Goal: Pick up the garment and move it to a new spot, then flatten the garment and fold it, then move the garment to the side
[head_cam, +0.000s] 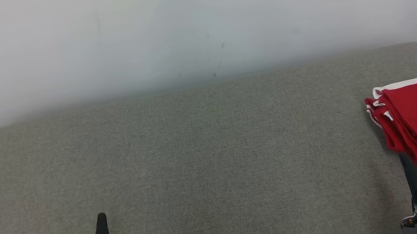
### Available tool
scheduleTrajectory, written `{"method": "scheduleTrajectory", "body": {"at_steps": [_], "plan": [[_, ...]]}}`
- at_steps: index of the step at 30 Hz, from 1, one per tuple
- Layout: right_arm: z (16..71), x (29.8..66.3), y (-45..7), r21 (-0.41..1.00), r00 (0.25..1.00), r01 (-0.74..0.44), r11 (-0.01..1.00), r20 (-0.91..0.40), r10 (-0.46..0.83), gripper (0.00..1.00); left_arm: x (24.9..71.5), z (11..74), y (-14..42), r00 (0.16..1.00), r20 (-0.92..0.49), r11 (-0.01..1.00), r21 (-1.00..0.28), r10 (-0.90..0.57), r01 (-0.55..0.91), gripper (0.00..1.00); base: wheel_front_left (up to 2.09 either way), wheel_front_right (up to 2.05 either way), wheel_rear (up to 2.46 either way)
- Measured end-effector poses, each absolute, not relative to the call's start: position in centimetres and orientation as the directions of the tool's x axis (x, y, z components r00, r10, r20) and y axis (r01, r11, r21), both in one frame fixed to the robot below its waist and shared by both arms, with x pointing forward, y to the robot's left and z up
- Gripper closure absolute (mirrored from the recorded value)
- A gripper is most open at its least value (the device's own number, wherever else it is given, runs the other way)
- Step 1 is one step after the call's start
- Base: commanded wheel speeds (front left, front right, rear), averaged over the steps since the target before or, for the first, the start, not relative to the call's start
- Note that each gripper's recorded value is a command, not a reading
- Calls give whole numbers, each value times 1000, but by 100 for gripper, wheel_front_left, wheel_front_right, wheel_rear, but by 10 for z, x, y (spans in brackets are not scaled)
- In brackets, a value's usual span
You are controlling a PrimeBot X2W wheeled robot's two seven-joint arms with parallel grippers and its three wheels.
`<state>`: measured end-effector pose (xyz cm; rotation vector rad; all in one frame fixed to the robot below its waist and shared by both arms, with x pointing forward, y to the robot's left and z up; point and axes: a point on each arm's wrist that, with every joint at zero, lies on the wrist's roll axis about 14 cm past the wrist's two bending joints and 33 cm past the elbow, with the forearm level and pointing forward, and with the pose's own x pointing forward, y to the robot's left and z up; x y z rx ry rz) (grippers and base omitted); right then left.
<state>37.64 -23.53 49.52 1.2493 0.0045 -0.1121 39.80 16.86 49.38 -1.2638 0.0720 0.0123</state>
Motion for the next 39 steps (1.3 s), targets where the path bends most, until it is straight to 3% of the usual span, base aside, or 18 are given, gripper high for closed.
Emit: {"method": "scheduleTrajectory", "body": {"at_steps": [39], "plan": [[507, 393, -242, 1000, 997, 13, 19, -11, -83, 100, 423, 513, 157, 997, -16, 19, -1000, -80, -15, 100, 0, 0, 0]]}}
